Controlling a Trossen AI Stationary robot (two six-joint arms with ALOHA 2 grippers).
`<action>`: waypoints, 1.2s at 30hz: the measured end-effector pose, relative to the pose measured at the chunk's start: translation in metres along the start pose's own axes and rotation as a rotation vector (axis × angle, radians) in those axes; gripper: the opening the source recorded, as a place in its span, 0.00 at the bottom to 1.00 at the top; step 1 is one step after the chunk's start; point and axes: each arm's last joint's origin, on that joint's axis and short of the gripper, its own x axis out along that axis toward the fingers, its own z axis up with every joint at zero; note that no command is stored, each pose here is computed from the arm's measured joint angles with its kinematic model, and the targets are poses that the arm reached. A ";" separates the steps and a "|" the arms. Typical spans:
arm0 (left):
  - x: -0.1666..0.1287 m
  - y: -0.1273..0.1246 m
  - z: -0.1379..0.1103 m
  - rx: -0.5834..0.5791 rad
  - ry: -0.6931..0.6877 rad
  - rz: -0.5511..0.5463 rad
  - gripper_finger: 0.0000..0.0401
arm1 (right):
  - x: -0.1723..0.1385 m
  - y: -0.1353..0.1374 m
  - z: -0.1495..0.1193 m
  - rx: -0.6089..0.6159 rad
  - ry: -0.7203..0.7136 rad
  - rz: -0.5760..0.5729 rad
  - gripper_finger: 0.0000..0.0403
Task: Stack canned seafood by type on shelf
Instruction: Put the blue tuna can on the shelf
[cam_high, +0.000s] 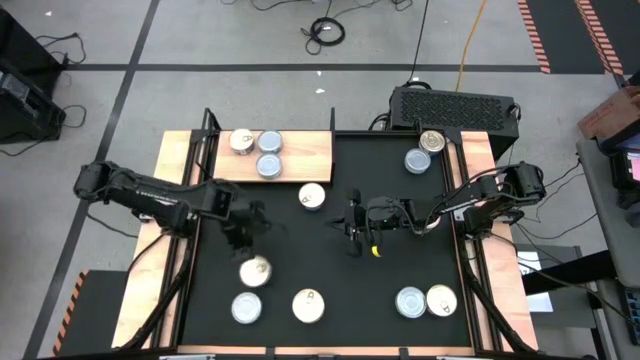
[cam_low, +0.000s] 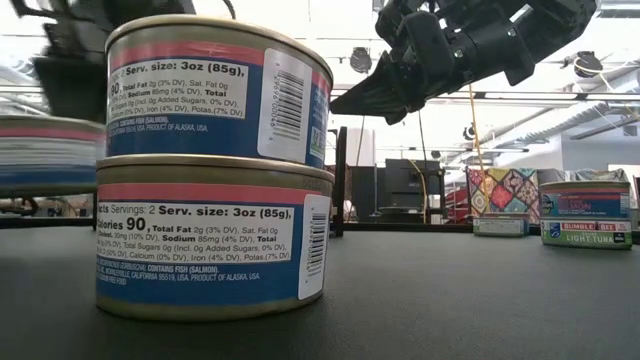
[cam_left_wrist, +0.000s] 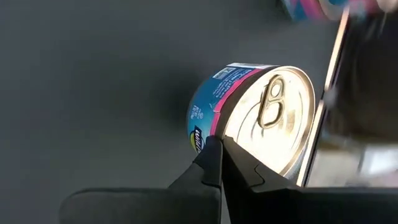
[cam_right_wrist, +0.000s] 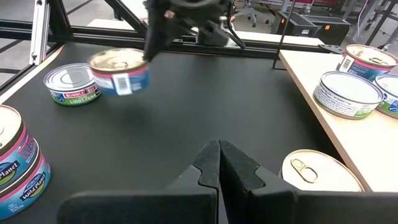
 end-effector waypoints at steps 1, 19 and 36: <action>-0.002 0.003 0.003 -0.024 -0.024 -0.001 0.00 | 0.000 0.000 0.000 0.000 0.001 0.000 0.00; -0.060 0.066 0.009 -0.632 -0.366 0.213 0.00 | 0.000 0.000 -0.001 -0.002 0.015 0.000 0.00; -0.084 0.054 -0.062 -1.057 -0.712 0.304 0.00 | 0.000 0.000 -0.004 -0.016 0.037 0.001 0.00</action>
